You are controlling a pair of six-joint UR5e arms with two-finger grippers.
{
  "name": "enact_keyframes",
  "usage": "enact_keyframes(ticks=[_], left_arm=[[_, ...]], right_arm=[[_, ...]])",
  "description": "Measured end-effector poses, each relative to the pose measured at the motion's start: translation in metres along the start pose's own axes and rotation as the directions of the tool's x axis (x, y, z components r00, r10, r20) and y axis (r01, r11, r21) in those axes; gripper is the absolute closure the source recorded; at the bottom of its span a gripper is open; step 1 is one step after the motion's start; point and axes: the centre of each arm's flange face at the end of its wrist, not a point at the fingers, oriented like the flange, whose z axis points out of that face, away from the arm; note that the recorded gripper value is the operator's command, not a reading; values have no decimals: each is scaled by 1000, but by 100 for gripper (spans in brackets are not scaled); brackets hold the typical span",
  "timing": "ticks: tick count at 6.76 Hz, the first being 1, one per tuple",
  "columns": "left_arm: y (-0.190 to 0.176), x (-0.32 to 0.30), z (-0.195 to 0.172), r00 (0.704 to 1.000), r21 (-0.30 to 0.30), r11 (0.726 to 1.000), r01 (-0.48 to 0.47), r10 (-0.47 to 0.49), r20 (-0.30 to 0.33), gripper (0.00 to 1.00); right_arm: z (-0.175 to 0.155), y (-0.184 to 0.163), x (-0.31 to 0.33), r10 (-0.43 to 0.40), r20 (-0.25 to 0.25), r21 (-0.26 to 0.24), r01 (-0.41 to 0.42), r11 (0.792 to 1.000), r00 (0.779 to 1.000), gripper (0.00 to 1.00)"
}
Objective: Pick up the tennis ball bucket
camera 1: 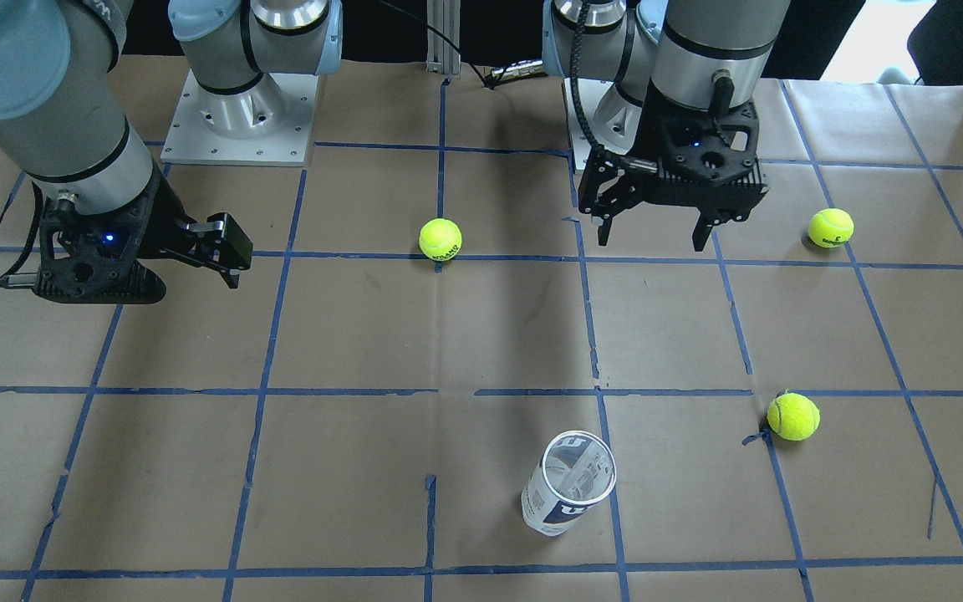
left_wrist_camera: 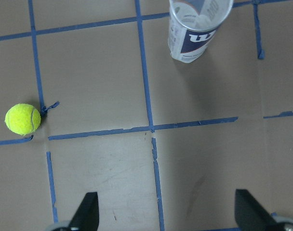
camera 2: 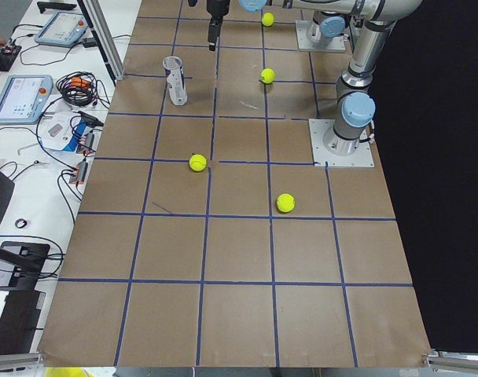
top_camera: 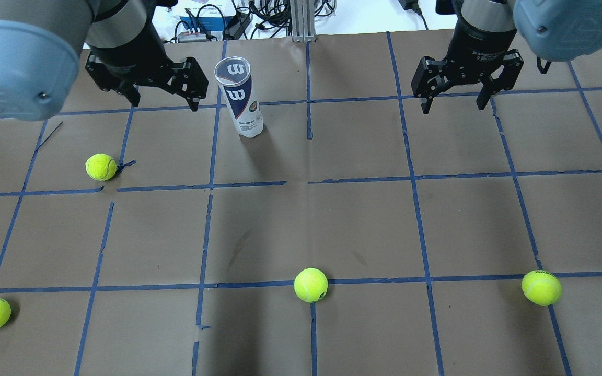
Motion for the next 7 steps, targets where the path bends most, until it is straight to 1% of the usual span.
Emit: enact_keyframes(ticks=[1, 2, 4, 7], left_arm=[[2, -14, -5, 998, 0, 998, 58, -58, -16, 0], [1, -24, -9, 995, -12, 995, 97, -98, -21, 0], [0, -31, -14, 993, -40, 992, 117, -117, -17, 0], [2, -31, -15, 993, -46, 992, 116, -117, -19, 0]], right_arm=[[-1, 0, -1, 0, 3, 2, 0, 1000, 1000, 0], [-3, 0, -1, -1, 5, 6, 1, 1000, 1000, 0], [-4, -2, -2, -1, 7, 23, 1, 1000, 1000, 0], [-2, -2, -2, -1, 8, 27, 1, 1000, 1000, 0]])
